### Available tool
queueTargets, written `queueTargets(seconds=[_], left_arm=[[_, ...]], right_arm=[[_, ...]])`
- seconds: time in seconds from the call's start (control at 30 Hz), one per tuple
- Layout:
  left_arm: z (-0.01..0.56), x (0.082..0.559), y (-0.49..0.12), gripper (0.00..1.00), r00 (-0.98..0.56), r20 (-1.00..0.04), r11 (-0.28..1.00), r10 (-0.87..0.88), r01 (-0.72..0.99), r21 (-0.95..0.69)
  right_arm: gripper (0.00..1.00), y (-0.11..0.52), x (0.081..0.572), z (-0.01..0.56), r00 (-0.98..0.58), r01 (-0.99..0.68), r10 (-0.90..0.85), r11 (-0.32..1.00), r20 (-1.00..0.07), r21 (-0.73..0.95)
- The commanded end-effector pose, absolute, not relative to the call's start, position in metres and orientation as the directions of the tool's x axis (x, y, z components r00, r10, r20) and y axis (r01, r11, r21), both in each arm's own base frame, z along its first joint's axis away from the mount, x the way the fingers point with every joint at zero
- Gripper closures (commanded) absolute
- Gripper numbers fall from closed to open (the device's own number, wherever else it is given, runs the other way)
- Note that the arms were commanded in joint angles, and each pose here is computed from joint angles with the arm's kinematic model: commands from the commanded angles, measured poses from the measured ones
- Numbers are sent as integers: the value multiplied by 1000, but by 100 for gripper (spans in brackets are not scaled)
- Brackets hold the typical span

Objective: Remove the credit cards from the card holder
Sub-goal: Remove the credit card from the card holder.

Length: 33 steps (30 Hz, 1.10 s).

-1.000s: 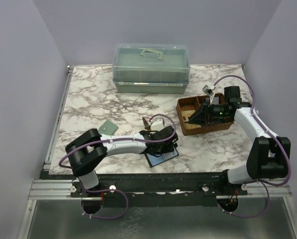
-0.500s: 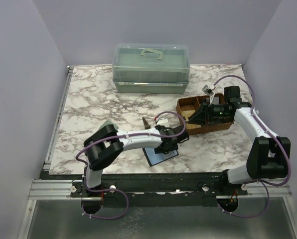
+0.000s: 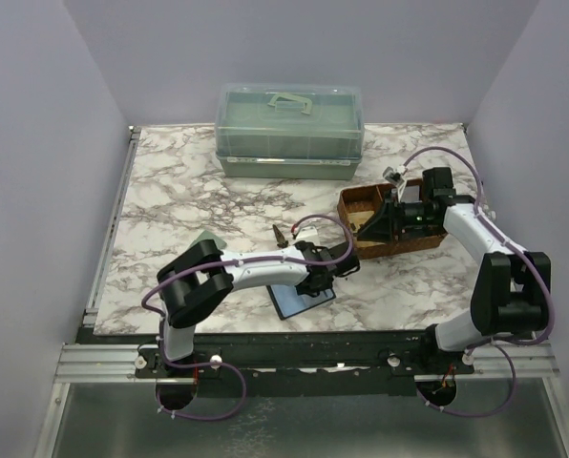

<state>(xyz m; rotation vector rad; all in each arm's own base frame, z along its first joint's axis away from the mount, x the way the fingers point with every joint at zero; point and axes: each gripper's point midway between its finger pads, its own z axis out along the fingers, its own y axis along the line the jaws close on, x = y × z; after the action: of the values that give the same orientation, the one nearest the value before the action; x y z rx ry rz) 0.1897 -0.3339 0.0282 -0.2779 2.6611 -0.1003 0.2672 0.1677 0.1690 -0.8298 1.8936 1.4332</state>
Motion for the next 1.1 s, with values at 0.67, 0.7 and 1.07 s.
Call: queueTargets(seconds=[0.67, 0.7, 1.07], left_arm=[[65, 170, -278, 68, -818, -463, 876, -342, -99, -472], [70, 169, -278, 67, -812, -465, 857, -353, -82, -509], [89, 171, -264, 65, -760, -444, 726, -475, -54, -685]], right_arm=[[60, 232, 217, 136, -717, -681, -267, 71, -644, 729], [59, 235, 213, 137, -722, -671, -272, 50, -636, 740], [47, 293, 158, 121, -670, -617, -451, -104, -590, 780]])
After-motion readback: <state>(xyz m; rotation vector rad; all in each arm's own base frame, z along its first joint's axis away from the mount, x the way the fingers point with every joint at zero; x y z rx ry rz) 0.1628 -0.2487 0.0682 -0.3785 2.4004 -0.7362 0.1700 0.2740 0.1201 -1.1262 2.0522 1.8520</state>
